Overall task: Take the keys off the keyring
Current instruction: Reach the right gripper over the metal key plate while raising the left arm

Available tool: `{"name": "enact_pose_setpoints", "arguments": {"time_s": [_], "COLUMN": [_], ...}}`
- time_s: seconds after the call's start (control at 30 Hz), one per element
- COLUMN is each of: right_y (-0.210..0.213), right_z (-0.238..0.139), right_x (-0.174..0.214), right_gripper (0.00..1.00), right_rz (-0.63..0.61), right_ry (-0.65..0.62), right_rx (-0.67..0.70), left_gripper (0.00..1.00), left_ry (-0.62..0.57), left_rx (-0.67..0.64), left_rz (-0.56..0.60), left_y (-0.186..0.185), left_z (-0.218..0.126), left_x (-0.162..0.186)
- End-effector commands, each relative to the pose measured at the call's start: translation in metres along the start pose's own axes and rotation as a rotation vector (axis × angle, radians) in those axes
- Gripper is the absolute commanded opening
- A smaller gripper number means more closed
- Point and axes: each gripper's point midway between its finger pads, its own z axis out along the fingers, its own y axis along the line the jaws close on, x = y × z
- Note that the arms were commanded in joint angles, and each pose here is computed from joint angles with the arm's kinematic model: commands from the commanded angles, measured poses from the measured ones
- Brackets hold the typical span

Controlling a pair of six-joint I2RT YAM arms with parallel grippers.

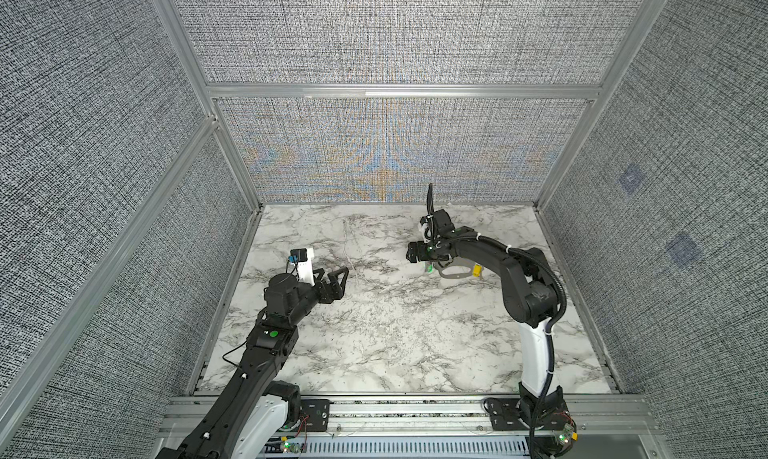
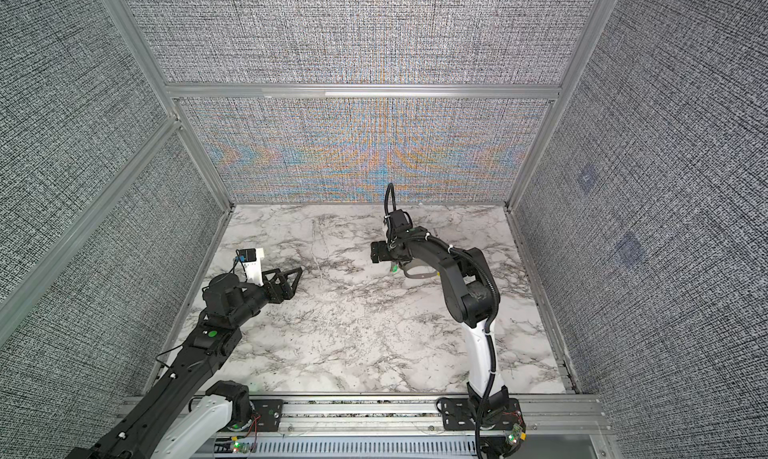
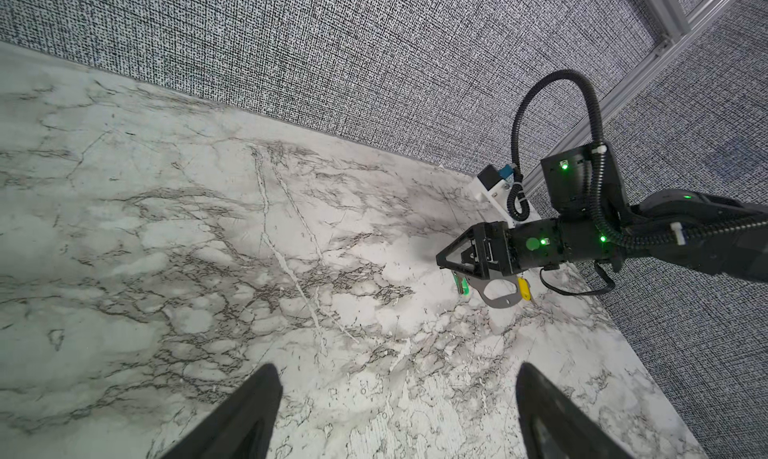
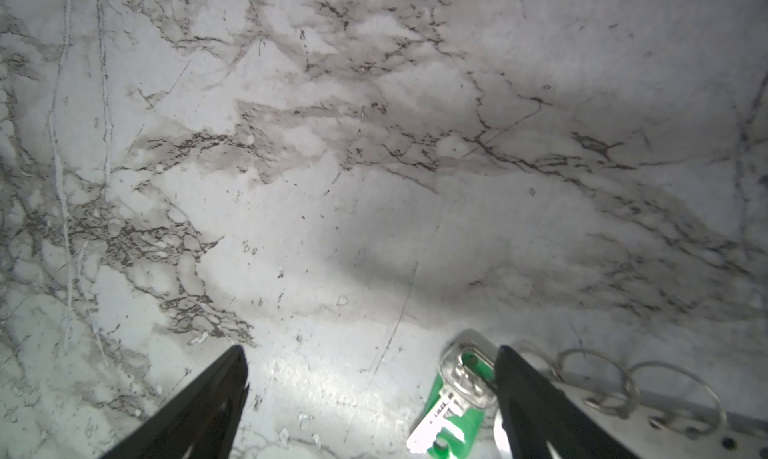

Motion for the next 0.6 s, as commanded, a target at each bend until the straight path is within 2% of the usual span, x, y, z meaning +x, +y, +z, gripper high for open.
{"name": "enact_pose_setpoints", "arguments": {"time_s": [0.0,0.4,0.57], "right_y": [-0.004,0.013,0.02], "right_z": [0.003,0.004,-0.013], "right_x": [0.005,0.026,0.021], "right_gripper": [0.94,0.95,0.95], "right_rz": [-0.012,-0.108,-0.138], "right_ry": [0.027,0.085,0.042], "right_rx": [0.031,0.07,0.097], "left_gripper": [0.9,0.9,0.9], "left_ry": [0.015,0.022,0.021], "left_rx": [-0.014,-0.011,-0.009], "left_rz": [0.008,0.005,0.007], "left_y": [0.003,0.002,0.001], "left_z": [0.0,0.001,0.0], "left_x": [0.004,0.008,0.008]}}
